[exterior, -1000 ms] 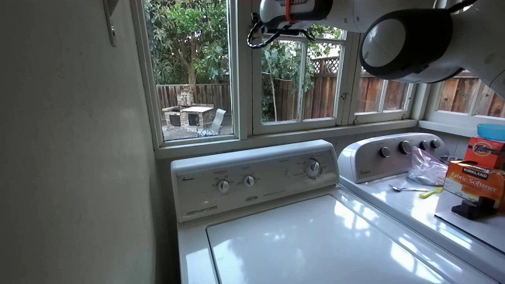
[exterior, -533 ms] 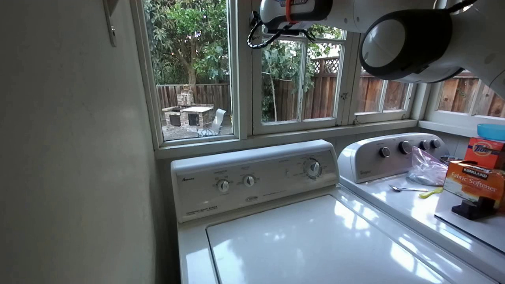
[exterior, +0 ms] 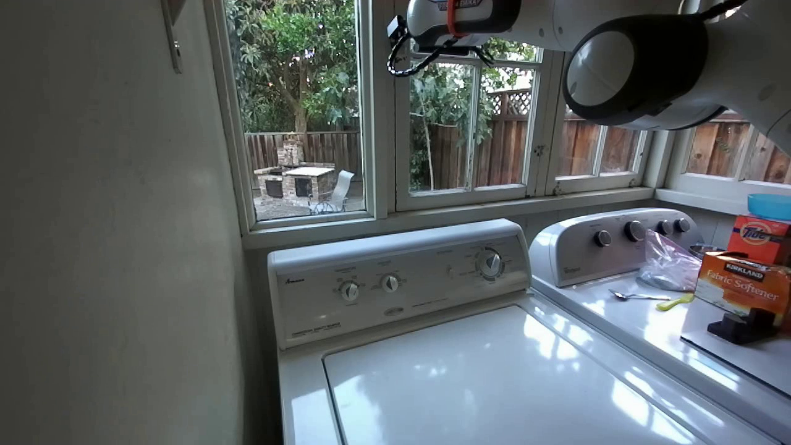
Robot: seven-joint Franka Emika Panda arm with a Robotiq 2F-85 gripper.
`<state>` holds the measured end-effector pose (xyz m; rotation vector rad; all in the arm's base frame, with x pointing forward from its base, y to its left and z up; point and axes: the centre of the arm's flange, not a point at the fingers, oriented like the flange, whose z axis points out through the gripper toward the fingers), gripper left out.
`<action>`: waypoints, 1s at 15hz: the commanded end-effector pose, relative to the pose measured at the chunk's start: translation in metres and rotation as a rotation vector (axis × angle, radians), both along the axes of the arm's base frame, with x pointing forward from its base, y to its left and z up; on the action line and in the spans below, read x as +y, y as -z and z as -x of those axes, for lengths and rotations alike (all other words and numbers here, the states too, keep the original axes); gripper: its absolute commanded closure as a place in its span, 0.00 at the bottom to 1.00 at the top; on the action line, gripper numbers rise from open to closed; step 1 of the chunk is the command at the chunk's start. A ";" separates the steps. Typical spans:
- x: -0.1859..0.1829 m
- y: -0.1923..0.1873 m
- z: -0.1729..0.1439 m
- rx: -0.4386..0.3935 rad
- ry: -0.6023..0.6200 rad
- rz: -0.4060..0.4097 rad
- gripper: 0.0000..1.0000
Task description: Open the window.
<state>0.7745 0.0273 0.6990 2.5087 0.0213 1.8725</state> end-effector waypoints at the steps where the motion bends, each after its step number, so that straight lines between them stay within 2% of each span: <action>1: 0.000 0.000 0.000 0.000 0.000 0.000 0.00; 15: -0.001 0.000 -0.016 -0.055 -0.024 -0.008 0.00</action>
